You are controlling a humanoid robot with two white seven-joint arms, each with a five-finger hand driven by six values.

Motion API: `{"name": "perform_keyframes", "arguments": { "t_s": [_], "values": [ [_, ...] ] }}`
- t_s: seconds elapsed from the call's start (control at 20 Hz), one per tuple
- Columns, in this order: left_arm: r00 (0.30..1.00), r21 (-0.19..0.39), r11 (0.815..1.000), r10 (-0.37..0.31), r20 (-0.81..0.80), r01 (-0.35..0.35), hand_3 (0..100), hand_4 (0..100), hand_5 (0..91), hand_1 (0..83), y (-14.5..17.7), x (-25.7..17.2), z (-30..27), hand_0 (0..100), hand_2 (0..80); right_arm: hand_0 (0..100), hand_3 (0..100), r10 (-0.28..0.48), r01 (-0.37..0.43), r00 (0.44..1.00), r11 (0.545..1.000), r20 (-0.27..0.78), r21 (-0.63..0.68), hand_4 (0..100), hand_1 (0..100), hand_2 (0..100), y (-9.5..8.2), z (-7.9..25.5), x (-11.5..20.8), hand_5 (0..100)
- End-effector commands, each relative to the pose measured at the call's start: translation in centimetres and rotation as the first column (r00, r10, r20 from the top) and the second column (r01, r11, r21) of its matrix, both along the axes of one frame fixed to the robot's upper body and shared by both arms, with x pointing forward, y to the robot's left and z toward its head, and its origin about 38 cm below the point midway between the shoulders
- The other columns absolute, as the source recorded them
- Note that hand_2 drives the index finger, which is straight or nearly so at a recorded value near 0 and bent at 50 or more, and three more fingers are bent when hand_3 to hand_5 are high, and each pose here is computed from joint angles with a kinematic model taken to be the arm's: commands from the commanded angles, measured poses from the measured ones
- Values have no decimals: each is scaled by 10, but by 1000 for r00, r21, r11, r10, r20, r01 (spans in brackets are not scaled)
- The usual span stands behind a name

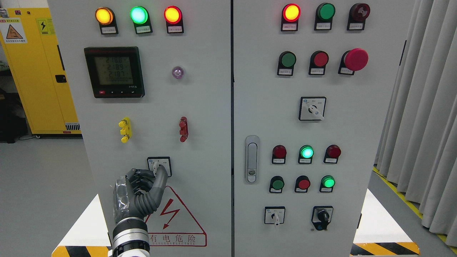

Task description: Turn on light switch 1

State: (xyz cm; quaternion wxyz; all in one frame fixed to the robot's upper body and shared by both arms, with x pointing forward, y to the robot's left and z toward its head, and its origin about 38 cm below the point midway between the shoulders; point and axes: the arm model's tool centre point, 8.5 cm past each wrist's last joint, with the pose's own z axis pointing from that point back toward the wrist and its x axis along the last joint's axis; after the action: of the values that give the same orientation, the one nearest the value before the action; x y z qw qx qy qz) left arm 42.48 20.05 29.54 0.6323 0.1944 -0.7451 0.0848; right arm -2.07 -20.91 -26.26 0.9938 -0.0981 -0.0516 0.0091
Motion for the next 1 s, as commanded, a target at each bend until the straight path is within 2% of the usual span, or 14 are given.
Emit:
{"name": "perform_keyframes", "arguments": {
  "t_s": [0.0, 0.95],
  "values": [
    [1000, 1, 1000, 3, -3, -3, 883, 870, 855, 619, 0, 0, -1, 521, 626, 0, 0, -29, 29, 1000, 1000, -2, 1, 0, 500, 40, 0, 0, -1, 0],
    [1000, 7, 1000, 8, -10, -8, 891, 876, 857, 586, 0, 1, -3, 523, 631, 0, 0, -29, 29, 1000, 1000, -2, 0, 0, 500, 40, 0, 0, -1, 0]
  ]
}}
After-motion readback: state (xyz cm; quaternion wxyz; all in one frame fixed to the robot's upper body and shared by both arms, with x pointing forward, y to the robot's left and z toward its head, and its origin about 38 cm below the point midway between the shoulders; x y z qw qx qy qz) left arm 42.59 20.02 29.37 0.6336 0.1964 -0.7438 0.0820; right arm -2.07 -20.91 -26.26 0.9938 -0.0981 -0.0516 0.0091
